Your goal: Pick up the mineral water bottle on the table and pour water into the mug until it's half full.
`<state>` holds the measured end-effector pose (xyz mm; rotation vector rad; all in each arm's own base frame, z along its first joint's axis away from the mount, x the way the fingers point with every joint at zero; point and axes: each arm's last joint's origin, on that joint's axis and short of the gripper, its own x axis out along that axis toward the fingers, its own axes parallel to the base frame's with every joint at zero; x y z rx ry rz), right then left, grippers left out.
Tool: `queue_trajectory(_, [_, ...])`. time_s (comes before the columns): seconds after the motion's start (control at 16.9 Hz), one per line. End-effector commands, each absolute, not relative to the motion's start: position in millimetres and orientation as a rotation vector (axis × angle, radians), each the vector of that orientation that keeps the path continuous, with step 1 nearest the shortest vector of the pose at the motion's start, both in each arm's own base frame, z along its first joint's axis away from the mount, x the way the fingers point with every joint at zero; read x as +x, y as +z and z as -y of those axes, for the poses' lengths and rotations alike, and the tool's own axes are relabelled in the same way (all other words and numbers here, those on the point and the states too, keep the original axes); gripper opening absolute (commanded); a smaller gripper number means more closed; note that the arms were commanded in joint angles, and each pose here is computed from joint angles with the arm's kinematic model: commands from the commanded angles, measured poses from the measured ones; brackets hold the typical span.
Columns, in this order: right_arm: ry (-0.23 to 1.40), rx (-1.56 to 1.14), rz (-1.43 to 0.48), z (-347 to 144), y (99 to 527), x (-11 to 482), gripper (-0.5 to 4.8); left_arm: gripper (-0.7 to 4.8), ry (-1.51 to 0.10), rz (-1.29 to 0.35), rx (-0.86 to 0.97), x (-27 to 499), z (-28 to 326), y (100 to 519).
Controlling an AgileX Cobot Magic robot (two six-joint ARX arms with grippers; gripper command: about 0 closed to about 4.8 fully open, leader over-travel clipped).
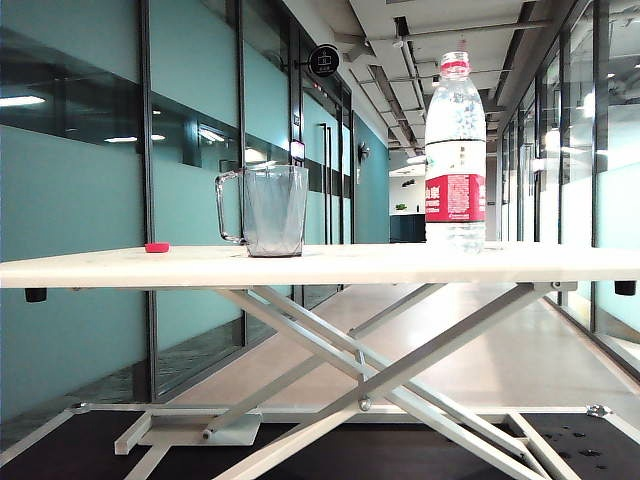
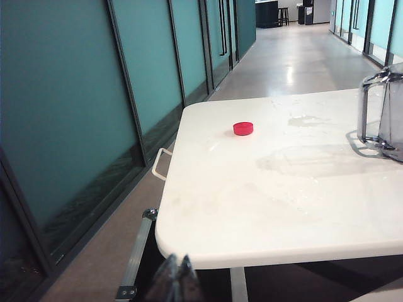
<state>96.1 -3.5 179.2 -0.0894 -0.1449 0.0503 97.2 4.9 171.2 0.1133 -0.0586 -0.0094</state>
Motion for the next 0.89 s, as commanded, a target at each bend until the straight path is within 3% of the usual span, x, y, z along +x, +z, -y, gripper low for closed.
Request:
queue_trajectory(0.06, [0.056,-0.087,0.16,3.4,180.0,95.9,-0.04,-0.05,-0.197,0.061,-0.067,96.5,0.3,172.7])
queue_trajectory(0.24, [0.333,0.068,0.142,-4.3,180.2,94.4,-0.05,-0.05,-0.628,0.047,-0.036,91.6,11.7,172.6])
queue_trajectory(0.35, [0.443,0.06,0.13,-7.8,179.5,93.4,-0.05,-0.05,-0.73,0.044,-0.027,89.7,14.0,172.4])
queue_trajectory(0.47, [0.492,0.061,0.136,-11.8,180.3,92.8,0.08,-0.05,-0.731,0.044,-0.026,89.7,14.1,172.4])
queue_trajectory(0.65, [0.528,0.065,0.175,-18.3,189.2,90.4,1.91,-0.05,-0.68,0.042,-0.033,90.7,12.9,172.1])
queue_trajectory(0.71, [0.511,0.071,0.186,-19.7,192.6,89.6,2.04,-0.05,-0.662,0.042,-0.035,91.0,12.5,172.1])
queue_trajectory(0.89, [0.433,0.098,0.184,-24.7,201.3,91.0,4.2,-0.05,-0.617,0.037,-0.036,91.9,11.5,171.4])
